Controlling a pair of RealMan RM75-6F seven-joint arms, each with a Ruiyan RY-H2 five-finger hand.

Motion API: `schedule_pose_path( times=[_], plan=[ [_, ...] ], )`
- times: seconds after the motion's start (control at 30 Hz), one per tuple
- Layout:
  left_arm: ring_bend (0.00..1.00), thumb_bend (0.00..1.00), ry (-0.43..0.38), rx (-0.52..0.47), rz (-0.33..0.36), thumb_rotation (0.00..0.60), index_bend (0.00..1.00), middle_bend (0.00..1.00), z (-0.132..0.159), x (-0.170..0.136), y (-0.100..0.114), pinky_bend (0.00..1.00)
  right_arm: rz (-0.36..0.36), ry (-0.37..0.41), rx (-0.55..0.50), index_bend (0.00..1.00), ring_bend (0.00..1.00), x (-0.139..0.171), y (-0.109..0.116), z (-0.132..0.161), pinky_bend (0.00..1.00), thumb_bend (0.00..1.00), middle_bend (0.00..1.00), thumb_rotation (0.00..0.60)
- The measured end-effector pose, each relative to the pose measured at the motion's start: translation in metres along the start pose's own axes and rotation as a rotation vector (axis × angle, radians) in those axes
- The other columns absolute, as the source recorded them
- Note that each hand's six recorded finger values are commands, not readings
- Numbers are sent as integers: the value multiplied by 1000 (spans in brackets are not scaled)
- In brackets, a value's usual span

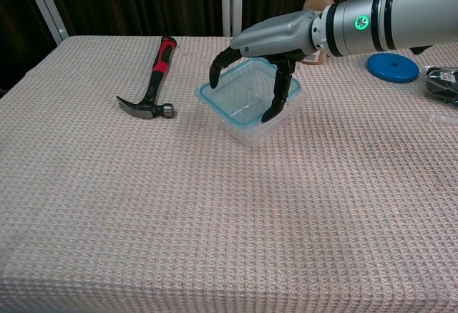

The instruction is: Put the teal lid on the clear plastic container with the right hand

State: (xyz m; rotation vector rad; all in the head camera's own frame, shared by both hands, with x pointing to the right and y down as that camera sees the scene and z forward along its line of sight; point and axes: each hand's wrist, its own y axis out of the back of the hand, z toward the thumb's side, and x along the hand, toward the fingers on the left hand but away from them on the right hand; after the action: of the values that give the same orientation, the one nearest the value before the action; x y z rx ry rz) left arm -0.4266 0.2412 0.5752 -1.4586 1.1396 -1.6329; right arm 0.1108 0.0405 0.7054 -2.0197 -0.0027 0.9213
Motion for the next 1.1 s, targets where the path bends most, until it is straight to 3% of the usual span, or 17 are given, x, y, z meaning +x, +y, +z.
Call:
schedule_pose_path(
  times=[1.1],
  plan=[
    [0,0,-3,4,-9,600,56,42,5,2,-2,0,29,-9,-11,227,102,2,-13,-10,0,214,369,600]
  ],
)
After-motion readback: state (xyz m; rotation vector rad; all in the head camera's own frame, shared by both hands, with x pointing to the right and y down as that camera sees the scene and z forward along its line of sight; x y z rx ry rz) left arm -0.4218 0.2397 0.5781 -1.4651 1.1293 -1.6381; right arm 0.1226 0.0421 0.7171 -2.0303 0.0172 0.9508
